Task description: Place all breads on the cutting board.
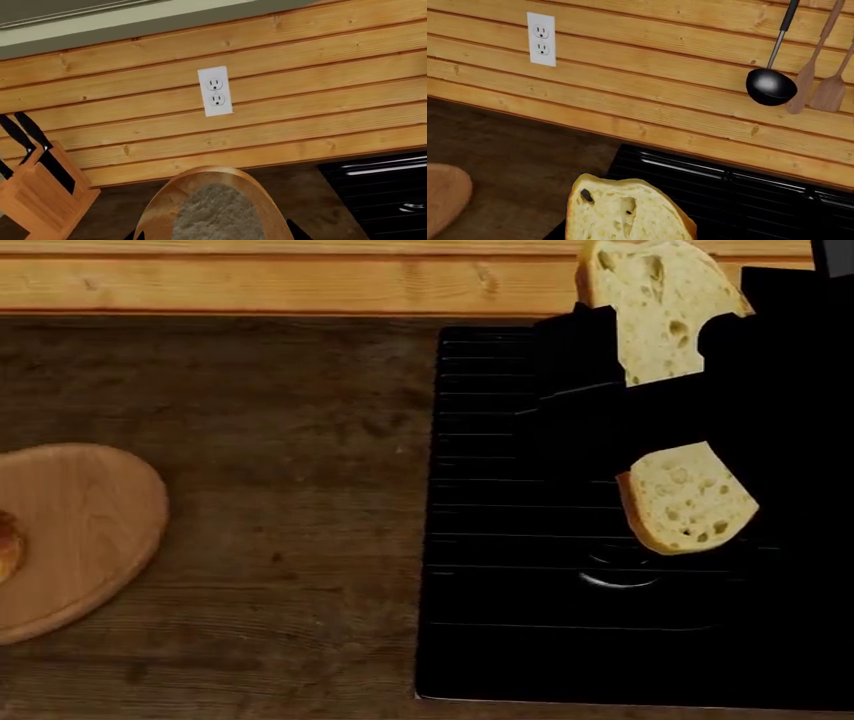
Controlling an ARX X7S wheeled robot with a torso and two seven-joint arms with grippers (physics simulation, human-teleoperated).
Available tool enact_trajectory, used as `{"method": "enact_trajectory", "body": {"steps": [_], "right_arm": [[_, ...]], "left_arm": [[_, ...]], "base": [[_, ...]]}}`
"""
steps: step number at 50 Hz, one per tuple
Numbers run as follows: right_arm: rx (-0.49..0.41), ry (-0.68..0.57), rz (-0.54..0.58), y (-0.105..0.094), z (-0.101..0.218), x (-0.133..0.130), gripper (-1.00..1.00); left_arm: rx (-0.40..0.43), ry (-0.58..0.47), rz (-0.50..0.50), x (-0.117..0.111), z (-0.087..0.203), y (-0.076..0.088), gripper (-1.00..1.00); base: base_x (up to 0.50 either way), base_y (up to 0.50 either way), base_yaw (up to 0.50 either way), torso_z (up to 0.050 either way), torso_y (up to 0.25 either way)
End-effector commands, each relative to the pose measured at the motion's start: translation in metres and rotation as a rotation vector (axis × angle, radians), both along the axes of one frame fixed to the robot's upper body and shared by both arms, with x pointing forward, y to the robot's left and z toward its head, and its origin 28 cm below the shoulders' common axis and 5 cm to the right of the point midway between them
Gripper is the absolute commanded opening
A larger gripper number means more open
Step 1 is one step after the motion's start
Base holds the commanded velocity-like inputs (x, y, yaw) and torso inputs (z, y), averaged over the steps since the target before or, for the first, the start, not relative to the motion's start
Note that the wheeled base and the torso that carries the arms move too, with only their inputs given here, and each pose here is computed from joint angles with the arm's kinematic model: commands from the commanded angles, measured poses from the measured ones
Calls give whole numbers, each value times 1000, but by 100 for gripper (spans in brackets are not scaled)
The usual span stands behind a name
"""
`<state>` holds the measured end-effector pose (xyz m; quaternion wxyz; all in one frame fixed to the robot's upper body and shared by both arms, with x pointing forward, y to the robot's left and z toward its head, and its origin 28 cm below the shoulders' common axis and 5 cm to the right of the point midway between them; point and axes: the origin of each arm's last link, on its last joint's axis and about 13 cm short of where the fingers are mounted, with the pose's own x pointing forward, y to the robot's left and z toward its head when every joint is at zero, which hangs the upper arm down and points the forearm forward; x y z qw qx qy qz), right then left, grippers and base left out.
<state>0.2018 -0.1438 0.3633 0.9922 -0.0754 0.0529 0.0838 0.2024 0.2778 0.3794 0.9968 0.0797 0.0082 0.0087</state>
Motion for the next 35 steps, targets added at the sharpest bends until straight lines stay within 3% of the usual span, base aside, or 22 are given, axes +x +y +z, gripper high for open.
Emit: {"method": "enact_trajectory", "body": {"steps": [1,35], "right_arm": [[-10,-9,7,0,-2,1,-100],[-7,-11,14,1,-4,2,-100]], "left_arm": [[-15,-3,9,0,1,0,-100],[-13,-7,-2,0,2,-2,-100]], "base": [[-1,500,0,0,0],[-1,500,0,0,0]]}}
